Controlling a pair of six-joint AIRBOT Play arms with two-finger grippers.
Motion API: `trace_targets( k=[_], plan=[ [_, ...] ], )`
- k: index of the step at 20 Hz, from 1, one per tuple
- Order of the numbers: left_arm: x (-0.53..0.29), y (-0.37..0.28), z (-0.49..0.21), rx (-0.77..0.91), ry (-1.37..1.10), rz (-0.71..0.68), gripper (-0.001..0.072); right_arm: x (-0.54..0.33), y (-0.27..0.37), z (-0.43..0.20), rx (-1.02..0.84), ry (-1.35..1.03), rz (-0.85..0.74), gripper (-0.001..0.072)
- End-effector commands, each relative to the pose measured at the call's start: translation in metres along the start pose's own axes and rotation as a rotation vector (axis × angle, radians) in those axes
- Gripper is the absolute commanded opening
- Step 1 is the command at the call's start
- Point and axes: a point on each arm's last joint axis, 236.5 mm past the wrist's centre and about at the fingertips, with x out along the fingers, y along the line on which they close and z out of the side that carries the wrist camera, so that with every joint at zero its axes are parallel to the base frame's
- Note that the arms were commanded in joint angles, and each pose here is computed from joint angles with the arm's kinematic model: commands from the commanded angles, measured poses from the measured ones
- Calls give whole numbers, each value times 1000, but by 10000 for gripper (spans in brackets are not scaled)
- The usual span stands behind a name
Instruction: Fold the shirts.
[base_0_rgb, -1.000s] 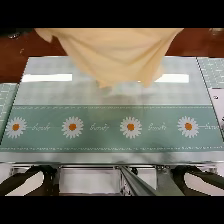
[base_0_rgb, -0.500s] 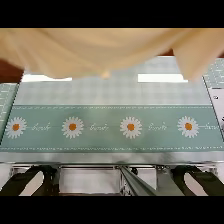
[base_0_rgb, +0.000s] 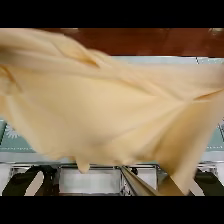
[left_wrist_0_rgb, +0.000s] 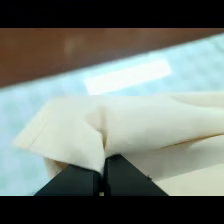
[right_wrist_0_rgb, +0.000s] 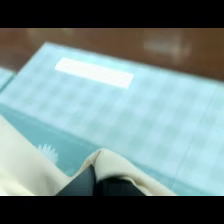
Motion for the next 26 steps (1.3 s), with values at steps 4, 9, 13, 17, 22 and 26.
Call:
trace_targets(
  k=[4,9,13,17,22,26],
  plan=[
    [156,72,-115,-306,164,0,19,160,-121,-94,345,151,-41,30],
    [271,106,-127,-349,114,71,19,267,-218,-93,529,112,-123,30],
    [334,116,-124,-362,111,83,19,335,-255,-66,680,73,-56,30],
    [361,115,-143,-480,228,50,104,371,-263,-52,845,64,60,211],
    [296,158,-181,-477,531,58,701,306,-284,-58,854,170,130,619],
    [216,194,-261,-728,788,65,700,214,-320,-155,754,490,-129,619]
  ],
)
